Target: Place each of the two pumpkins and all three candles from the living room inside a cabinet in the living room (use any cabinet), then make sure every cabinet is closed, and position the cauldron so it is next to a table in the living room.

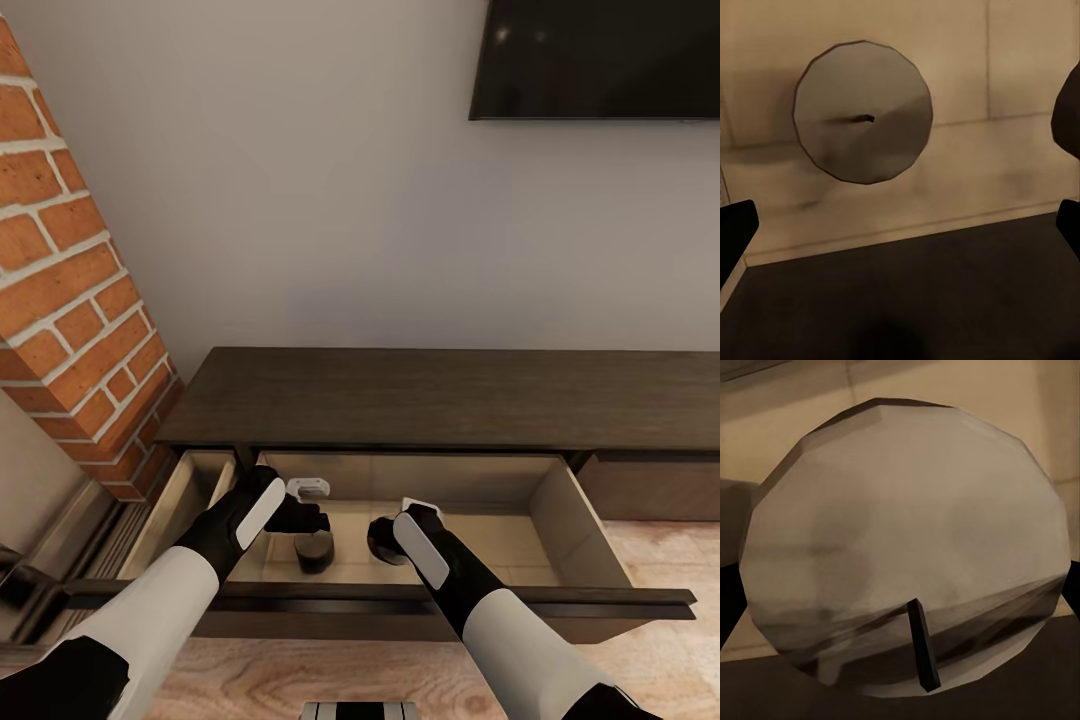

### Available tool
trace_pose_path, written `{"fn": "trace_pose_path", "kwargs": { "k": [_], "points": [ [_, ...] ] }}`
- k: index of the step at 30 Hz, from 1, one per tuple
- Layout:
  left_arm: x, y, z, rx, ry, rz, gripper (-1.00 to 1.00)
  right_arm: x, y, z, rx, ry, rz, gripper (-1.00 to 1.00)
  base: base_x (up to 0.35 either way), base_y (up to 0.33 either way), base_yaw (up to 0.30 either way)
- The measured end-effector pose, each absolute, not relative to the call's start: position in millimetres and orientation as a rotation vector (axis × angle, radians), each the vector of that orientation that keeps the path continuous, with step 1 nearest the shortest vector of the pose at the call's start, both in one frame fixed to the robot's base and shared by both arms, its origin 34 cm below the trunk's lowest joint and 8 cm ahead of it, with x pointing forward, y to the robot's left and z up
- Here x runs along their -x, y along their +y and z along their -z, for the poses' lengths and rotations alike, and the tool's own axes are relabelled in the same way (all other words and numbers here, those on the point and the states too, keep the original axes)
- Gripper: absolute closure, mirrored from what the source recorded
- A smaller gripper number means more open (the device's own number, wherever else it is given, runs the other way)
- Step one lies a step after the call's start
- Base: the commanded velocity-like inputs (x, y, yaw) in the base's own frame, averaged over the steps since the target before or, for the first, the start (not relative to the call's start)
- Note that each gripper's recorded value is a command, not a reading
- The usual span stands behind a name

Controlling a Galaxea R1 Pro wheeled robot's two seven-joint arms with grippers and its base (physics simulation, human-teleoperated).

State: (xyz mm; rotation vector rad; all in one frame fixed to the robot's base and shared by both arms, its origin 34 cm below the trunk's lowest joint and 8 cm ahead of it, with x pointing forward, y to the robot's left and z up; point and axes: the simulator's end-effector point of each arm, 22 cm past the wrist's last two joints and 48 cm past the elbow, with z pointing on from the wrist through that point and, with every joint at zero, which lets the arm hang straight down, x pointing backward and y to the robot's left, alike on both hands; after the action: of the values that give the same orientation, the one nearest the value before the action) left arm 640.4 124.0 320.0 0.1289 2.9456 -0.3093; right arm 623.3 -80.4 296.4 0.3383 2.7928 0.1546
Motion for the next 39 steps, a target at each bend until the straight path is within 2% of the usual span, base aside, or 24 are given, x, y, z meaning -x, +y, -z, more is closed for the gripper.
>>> {"fn": "trace_pose_path", "kwargs": {
  "k": [22, 26, 39],
  "points": [
    [-640, 124, -321, -0.128, 2.948, 0.316, -1.0, -624, -82, -298, -0.338, 2.794, -0.143, -1.0, 0.037, 0.0, 0.0],
    [-645, 120, -326, -0.135, 2.931, 0.328, -1.0, -619, -69, -302, -0.307, 2.85, -0.212, -1.0, 0.0, 0.0, 0.0],
    [-649, 117, -325, -0.141, 2.922, 0.339, -1.0, -606, -69, -303, -0.398, 2.943, -0.196, -1.0, 0.0, 0.0, 0.0]
  ]
}}
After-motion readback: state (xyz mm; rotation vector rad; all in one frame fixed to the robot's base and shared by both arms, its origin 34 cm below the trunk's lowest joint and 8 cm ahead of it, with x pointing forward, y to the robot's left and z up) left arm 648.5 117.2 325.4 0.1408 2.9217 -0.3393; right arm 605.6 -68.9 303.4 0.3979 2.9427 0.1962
